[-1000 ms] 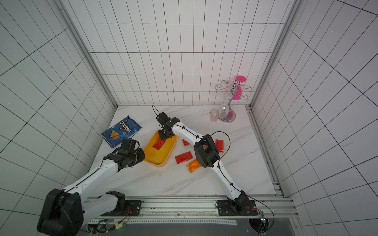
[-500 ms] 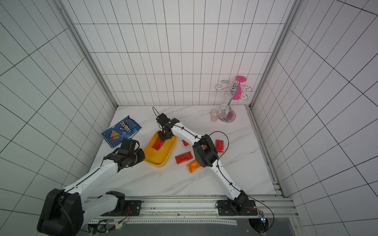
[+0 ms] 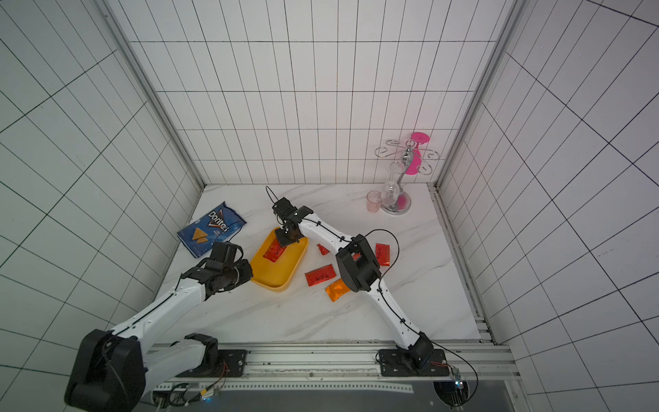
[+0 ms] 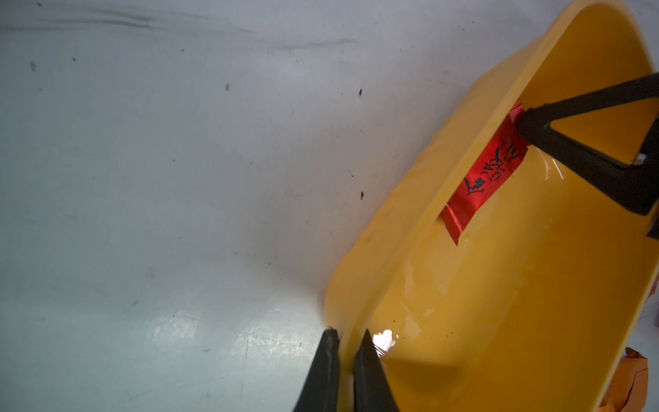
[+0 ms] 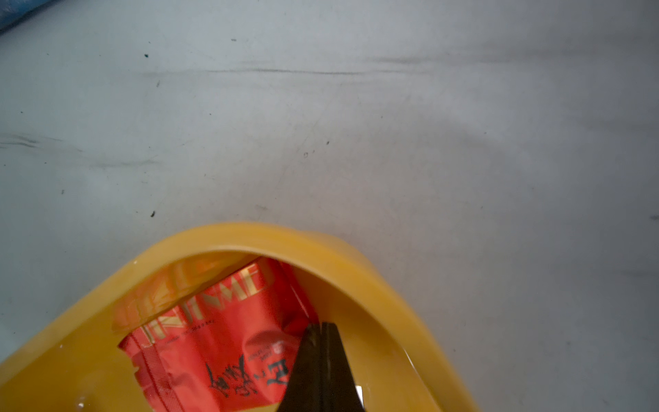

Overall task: Take the tea bags out of the storage box
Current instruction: Pick up the tea bag from the storage box, then place the tea bag at the center of the board.

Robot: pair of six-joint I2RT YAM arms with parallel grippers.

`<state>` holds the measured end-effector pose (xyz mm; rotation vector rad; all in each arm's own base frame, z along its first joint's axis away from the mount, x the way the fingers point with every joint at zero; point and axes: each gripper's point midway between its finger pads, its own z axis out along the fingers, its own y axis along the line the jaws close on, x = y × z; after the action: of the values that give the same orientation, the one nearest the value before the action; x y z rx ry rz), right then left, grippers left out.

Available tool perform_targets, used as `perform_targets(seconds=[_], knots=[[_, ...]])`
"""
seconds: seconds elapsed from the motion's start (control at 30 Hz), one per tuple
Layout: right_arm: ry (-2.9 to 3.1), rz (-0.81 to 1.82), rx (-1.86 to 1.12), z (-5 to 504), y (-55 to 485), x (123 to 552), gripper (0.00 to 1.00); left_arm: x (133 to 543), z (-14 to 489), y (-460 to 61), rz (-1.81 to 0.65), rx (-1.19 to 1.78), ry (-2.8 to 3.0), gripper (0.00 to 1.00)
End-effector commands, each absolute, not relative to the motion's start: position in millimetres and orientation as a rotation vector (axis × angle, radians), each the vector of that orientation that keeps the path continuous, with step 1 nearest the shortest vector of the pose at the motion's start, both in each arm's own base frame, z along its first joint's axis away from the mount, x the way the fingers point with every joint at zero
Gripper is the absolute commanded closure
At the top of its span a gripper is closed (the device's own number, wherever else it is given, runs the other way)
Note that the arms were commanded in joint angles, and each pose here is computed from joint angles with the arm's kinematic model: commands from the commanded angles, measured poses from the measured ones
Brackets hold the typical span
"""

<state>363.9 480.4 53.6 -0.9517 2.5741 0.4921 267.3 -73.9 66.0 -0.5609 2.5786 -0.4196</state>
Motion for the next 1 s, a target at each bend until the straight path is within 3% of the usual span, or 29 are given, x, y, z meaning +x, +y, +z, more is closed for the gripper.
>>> perform_targets(seconds=[0.0,0.43,0.67,0.97], knots=[[2.504,0.529,-0.953,106,473,359,1.0,273,72,-76,-0.432,-0.532,2.545,1.0],[2.422,0.454,-0.891,185,408,333,1.0,273,72,-75,-0.429,-0.537,2.544,1.0],[2.482,0.383,-0.668,204,303,310,1.0,273,73,-75,-0.43,-0.539,2.539,1.0],[2.652,0.248,-0.244,166,177,257,1.0,273,73,-74,-0.422,-0.549,2.535,1.0]])
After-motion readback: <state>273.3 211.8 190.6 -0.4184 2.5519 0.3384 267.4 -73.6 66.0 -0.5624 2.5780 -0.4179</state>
